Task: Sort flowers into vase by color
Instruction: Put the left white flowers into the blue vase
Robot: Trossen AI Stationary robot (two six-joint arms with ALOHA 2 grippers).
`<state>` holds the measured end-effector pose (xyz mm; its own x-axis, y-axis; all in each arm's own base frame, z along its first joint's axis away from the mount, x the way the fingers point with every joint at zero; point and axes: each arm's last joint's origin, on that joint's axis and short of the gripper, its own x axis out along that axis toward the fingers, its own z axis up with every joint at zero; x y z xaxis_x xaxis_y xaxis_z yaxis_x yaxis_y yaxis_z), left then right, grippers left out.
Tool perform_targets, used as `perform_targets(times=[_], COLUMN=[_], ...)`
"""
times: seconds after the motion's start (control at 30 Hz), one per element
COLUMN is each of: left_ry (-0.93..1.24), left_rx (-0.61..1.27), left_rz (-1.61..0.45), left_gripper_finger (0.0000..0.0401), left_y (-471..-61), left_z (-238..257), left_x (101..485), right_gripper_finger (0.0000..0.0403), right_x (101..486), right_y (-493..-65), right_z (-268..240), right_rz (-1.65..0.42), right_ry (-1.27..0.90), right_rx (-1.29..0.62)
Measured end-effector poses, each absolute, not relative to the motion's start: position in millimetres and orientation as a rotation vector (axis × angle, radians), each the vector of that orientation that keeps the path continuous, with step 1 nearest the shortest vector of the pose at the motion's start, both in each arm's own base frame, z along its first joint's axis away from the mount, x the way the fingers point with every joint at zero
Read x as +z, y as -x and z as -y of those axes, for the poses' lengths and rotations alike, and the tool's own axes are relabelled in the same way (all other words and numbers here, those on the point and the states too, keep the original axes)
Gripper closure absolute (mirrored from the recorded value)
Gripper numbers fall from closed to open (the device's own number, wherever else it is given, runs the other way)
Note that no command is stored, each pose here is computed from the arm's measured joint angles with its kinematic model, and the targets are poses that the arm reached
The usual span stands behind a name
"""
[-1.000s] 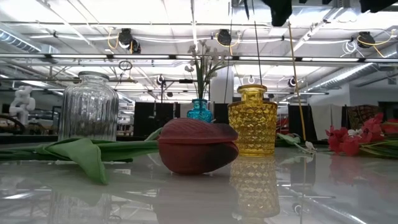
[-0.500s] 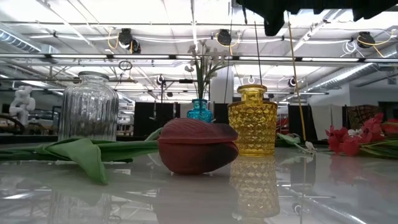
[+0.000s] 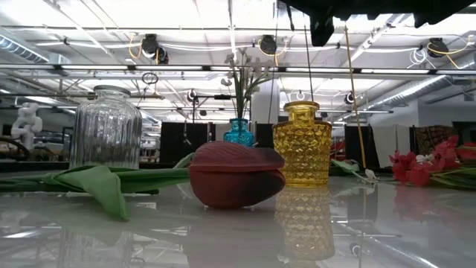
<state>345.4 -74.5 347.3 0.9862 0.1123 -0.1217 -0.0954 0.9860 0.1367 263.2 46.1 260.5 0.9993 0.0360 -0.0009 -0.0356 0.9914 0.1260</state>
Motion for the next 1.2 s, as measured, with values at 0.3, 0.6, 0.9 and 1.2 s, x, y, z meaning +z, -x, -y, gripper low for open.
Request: perform_targets(times=[0.3, 0.6, 0.9, 1.2], left_ry=[-0.113, -0.073, -0.057, -0.071], left_rx=[0.08, 0.093, 0.105, 0.118], left_rz=[-0.159, -0.04, 0.011, -0.019], left_gripper_finger=[0.0291, 0.0155, 0.0166, 0.0254], left_y=[-344.2, -345.7, -337.0, -337.9], left_z=[78.3, 78.6, 75.4, 70.8], left_x=[344.3, 355.7, 369.1, 366.3], right_gripper_finger=[0.0399, 0.0402, 0.0402, 0.0403], right_x=[259.6, 260.3, 259.9, 260.3], right_y=[-263.3, -263.3, -263.3, -263.3], right_z=[-46.2, -45.7, -45.7, -45.8], right_rz=[-0.012, -0.005, -0.009, -0.005], right_ry=[-0.119, -0.119, -0.118, -0.115], right_rx=[0.039, 0.03, 0.03, 0.032])
